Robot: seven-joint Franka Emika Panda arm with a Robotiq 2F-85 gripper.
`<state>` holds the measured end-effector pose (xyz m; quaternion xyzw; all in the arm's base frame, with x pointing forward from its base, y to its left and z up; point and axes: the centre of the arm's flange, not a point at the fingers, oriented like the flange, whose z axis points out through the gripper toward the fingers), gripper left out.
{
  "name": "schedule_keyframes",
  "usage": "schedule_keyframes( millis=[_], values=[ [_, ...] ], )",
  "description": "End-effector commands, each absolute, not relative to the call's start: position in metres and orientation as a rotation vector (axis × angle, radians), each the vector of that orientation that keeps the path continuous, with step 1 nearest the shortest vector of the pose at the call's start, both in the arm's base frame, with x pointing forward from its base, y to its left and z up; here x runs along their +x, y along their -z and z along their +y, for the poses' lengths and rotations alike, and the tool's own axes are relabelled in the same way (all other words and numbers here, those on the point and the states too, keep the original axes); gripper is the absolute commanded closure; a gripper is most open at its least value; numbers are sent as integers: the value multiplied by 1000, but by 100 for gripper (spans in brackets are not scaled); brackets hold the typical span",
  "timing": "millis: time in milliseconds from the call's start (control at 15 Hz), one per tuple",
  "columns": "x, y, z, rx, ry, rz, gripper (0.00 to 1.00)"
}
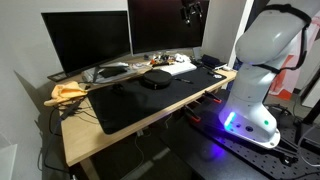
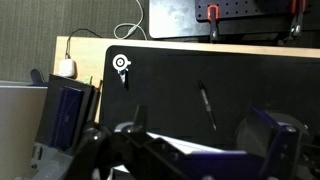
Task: Open the black bag on the table
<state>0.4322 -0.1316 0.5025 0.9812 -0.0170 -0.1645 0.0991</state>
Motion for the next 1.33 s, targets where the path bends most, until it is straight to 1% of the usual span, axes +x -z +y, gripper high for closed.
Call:
schedule_keyframes(
  millis=[0,267,333,400,533,600,800,867,1000,1067,1267],
  values=[
    [445,-492,-144,2955,506,36,0],
    [451,-476,-154,2981,539,125,0],
    [453,-472,-156,2977,550,143,12],
    [454,-469,-157,2975,557,158,28],
    [457,-462,-158,2971,568,178,42],
    [459,-459,-159,2970,574,185,51],
    [467,-450,-161,2966,598,188,73],
    [471,-447,-162,2969,618,208,82],
    [476,-442,-164,2991,655,313,95],
    [479,-440,-166,2996,664,351,100],
    [484,-435,-169,3012,678,431,100]
  ],
)
